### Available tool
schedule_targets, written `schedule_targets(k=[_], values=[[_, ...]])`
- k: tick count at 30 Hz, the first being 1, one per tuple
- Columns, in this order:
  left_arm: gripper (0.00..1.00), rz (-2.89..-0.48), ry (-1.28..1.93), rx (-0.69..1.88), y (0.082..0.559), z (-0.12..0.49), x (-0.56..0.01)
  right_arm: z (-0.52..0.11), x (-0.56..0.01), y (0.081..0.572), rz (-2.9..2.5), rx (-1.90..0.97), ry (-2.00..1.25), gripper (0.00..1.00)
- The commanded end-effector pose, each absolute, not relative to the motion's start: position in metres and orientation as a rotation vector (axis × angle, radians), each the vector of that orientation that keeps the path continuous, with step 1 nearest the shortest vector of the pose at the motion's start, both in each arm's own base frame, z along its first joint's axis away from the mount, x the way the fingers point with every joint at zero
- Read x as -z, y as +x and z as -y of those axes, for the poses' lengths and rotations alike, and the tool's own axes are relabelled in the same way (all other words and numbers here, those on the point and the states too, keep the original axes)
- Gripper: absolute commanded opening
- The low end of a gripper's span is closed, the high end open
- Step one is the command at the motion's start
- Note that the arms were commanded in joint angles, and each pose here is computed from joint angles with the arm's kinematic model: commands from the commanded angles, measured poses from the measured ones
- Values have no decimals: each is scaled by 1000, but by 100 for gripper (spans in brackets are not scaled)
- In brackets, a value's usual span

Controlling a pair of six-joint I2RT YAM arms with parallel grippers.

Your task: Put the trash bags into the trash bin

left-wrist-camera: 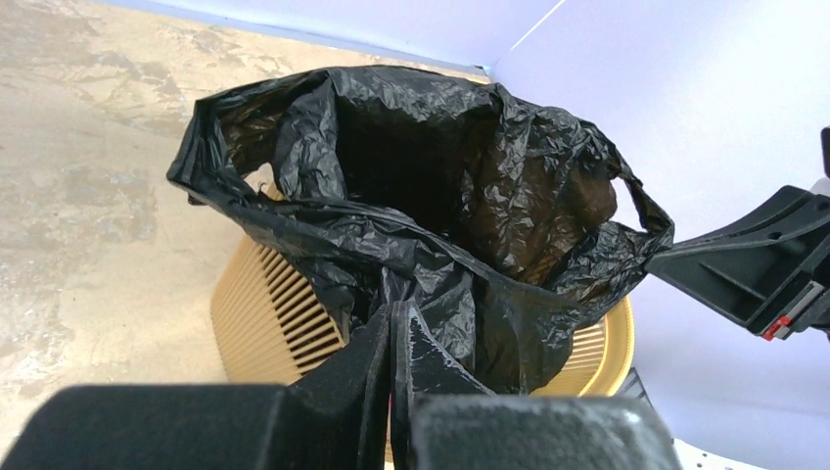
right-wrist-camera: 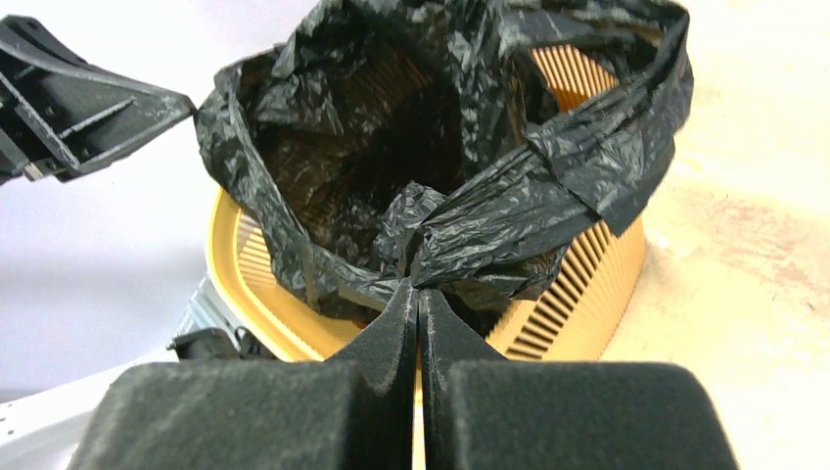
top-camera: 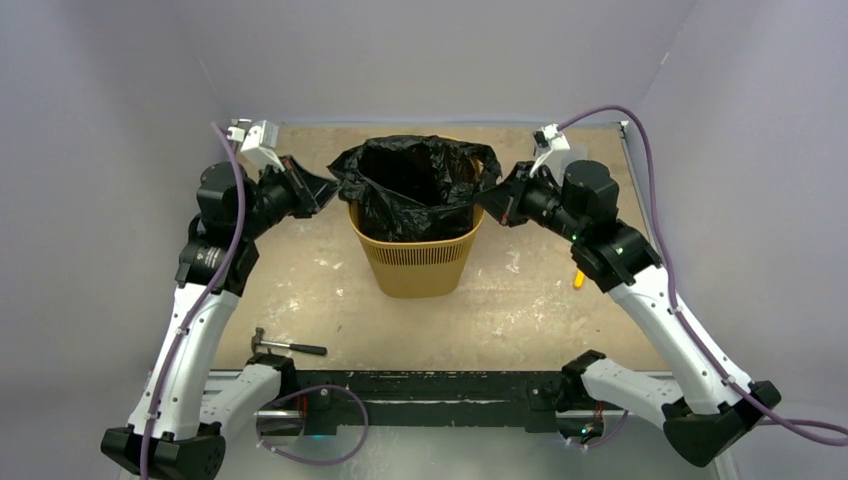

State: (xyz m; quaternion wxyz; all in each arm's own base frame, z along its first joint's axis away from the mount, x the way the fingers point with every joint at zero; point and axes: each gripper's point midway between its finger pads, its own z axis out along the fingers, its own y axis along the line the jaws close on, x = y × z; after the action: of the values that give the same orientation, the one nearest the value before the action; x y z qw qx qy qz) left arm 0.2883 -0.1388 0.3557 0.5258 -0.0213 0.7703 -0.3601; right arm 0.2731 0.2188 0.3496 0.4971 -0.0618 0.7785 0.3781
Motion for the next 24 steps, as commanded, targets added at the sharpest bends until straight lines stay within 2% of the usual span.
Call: schedule_targets(k=[1,3,4,7,10,17,24], values=[[0,-1764,-64,955,277,144,-371,-220,-330,250,-1930,-947,-247,0],[0,-1764,-70,960,272,144,-373,-218,-325,242,-1940,-959,-248,0],[5,-1755,-79,961,271,143,-375,-217,-323,240,-1942,-969,-232,0],[35,-1716,-133,958,273,138,-385,-223,-311,223,-1959,-1110,-152,0],[49,-1720,-186,979,278,138,-387,-221,-304,217,-1914,-1176,-74,0],[56,-1762,-271,1090,295,150,-378,-226,-311,220,-1890,-1161,-164,0],[56,-1700,-313,1236,306,163,-380,-239,-330,213,-1828,-1237,-288,0]])
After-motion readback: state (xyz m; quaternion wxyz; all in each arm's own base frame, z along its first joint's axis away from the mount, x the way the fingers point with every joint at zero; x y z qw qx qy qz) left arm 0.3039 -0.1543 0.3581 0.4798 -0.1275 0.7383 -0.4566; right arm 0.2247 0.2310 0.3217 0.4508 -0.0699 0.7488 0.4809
